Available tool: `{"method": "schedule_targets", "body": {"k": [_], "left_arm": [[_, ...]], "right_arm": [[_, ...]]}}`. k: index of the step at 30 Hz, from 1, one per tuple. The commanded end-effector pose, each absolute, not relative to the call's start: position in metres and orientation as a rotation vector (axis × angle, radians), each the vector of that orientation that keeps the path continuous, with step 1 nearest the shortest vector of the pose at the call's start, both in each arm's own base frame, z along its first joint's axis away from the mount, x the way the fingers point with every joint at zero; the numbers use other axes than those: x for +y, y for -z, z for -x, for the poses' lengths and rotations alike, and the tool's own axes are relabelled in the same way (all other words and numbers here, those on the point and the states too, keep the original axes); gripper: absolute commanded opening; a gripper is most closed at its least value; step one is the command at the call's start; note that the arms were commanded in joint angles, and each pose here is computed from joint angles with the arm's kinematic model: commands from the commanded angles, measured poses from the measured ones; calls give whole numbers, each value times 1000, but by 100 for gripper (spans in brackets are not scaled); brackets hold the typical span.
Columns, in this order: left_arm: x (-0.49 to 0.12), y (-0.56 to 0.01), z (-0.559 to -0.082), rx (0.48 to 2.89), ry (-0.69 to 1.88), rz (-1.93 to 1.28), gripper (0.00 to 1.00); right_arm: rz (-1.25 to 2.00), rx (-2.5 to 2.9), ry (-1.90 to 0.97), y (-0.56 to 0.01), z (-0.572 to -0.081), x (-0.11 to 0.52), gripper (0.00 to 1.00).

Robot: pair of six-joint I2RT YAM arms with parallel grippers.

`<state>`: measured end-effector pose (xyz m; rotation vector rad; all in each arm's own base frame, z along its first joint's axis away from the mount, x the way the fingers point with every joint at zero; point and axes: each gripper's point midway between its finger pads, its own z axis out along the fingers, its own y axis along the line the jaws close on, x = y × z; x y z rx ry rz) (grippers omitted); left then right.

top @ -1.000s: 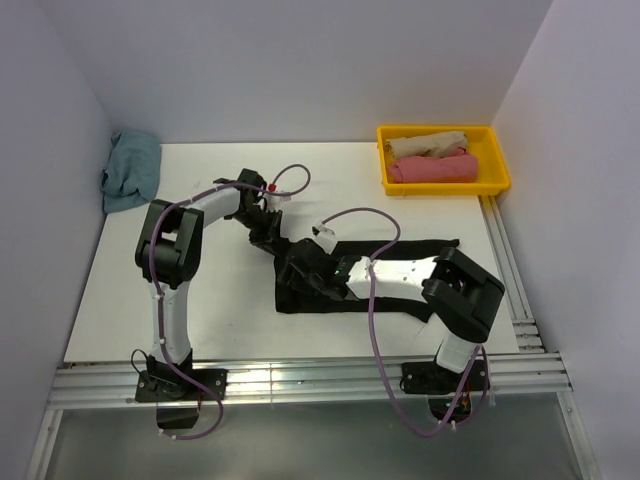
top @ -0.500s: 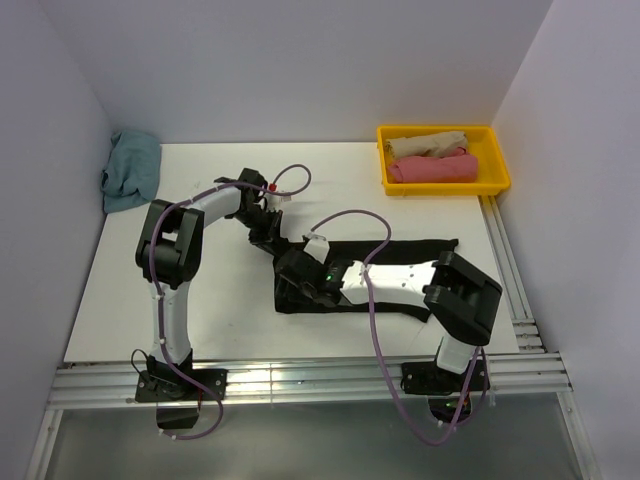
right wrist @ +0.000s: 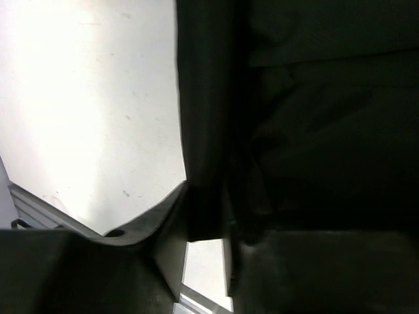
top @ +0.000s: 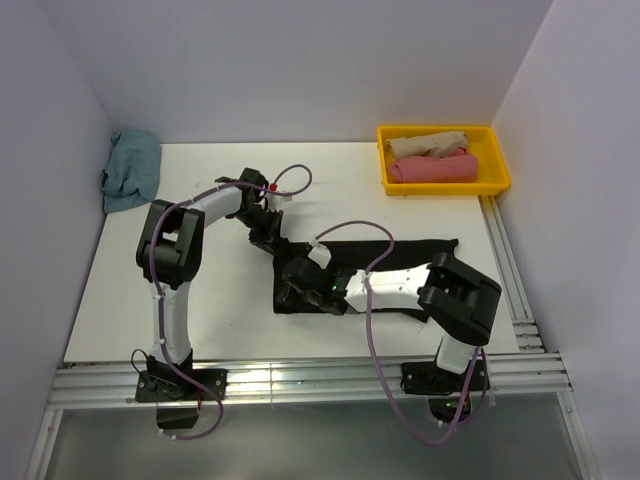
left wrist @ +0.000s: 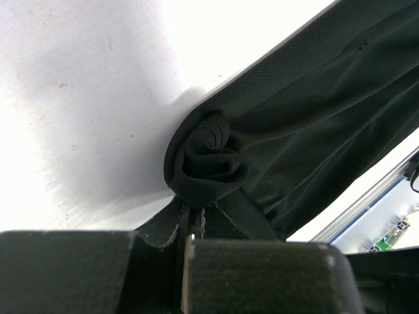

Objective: Roll the t-shirts
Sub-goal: Roll the tshirt

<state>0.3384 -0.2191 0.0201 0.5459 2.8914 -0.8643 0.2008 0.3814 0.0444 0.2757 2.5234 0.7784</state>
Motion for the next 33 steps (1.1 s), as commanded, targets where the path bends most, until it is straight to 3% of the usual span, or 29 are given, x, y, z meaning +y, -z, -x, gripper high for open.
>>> {"method": "schedule_targets", "body": {"k": [1, 8, 11, 12, 15, 17, 25, 33], "left_arm": [[-211, -17, -346, 2885, 753, -583, 0], [-210, -15, -345, 2894, 753, -580, 0], [-210, -15, -345, 2894, 749, -580, 0], [-210, -15, -346, 2894, 747, -582, 0], [-209, -15, -347, 2895, 728, -581, 0], [-208, -14, -347, 2901, 717, -584, 0], [-204, -15, -349, 2910, 670, -591, 0], [-203, -14, -349, 2919, 641, -597, 0]], "right_arm": [[-351, 2492, -876, -42, -200, 391, 29], [-501, 2393, -1057, -39, -195, 382, 0], [-506, 2373, -1112, -36, -194, 384, 0], [-490, 2402, -1123, -29, -189, 387, 4], [-484, 2420, -1148, -26, -187, 393, 30], [-472, 2438, -1118, -27, -186, 393, 36], [-422, 2480, -789, -35, -196, 365, 49], [-321, 2512, -654, -51, -196, 359, 61]]}}
